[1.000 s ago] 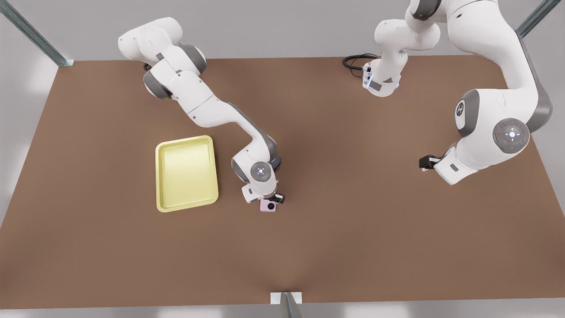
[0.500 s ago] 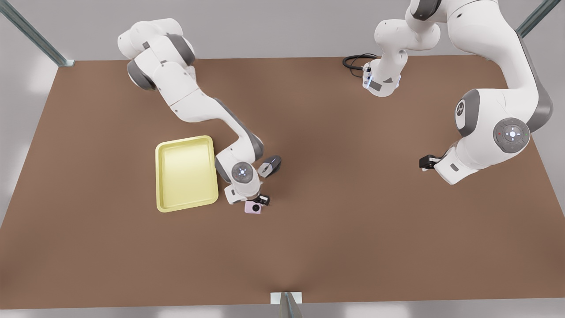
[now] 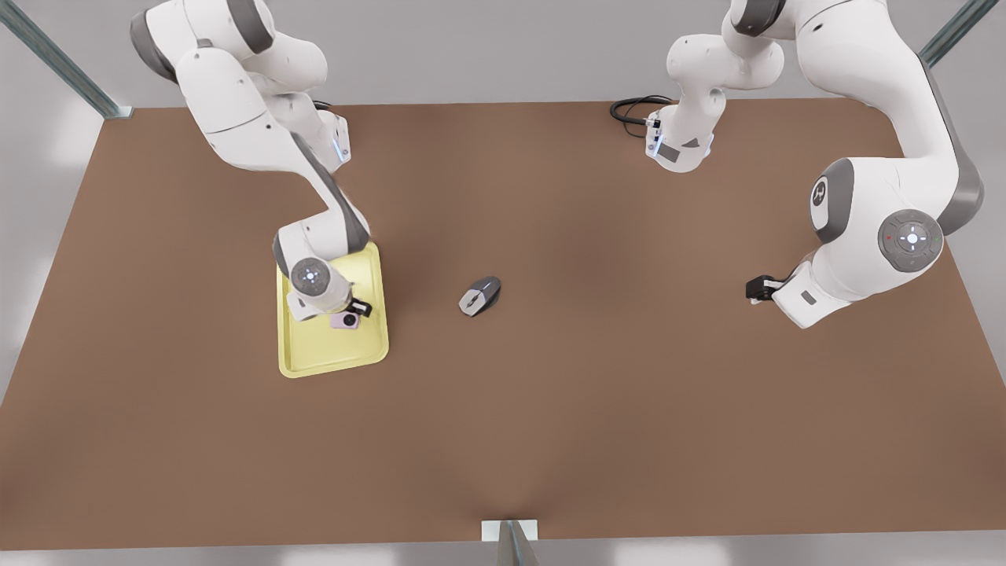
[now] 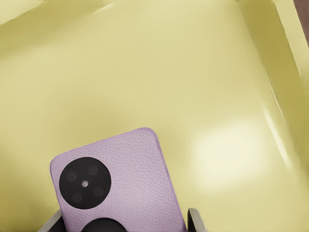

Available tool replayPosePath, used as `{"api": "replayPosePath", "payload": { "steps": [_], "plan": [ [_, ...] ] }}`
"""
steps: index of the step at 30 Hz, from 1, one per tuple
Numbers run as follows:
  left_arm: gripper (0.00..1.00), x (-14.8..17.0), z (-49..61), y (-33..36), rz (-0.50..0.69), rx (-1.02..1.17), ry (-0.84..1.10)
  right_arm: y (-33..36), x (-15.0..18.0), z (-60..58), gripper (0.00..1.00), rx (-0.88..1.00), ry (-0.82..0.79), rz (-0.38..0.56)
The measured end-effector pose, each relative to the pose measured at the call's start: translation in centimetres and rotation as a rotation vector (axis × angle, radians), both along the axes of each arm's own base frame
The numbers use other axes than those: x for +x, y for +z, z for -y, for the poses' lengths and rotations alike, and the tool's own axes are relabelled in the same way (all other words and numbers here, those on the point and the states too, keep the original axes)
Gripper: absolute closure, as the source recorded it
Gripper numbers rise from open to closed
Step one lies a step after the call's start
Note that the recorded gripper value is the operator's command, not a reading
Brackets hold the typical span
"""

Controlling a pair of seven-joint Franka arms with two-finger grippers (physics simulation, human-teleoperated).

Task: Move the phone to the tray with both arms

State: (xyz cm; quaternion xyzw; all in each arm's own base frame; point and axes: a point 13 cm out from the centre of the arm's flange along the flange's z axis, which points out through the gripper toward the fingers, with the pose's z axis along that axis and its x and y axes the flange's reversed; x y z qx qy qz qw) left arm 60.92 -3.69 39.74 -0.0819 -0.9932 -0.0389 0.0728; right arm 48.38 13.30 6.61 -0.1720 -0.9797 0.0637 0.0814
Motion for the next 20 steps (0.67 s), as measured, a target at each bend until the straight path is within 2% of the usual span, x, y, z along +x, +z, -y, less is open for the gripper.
{"api": "replayPosePath", "payload": {
  "steps": [1, 7, 8, 10, 12, 14, 16, 20],
  "plan": [
    [0.00, 0.0, 0.0, 0.0, 0.000, 0.000, 0.000, 0.2, 0.4, 1.2, 0.00, 0.005, -0.002, 0.006],
    [0.00, 0.0, 0.0, 0.0, 0.000, 0.000, 0.000, 1.5, 1.5, 1.4, 0.00, 0.036, 0.083, 0.033],
    [0.00, 0.0, 0.0, 0.0, 0.000, 0.000, 0.000, 3.2, 2.9, 1.0, 0.00, 0.040, 0.099, 0.063],
    [0.00, 0.0, 0.0, 0.0, 0.000, 0.000, 0.000, 10.6, 8.7, 0.0, 0.00, 0.054, 0.114, 0.179],
    [0.00, 0.0, 0.1, 0.0, 0.000, -0.009, 0.007, 21.2, 15.1, 1.1, 0.00, 0.079, 0.071, 0.300],
    [0.00, 0.0, -0.3, 0.0, 0.000, -0.030, 0.034, 32.0, 19.0, 6.8, 0.00, 0.089, -0.009, 0.393],
    [0.00, 0.0, -0.2, 0.0, 0.001, -0.042, 0.047, 40.1, 19.0, 12.1, 0.00, 0.087, -0.045, 0.432],
    [0.00, 0.3, 0.1, 0.0, 0.012, -0.049, 0.058, 44.1, 15.4, 12.9, 0.00, 0.095, 0.026, 0.340]
  ]
}}
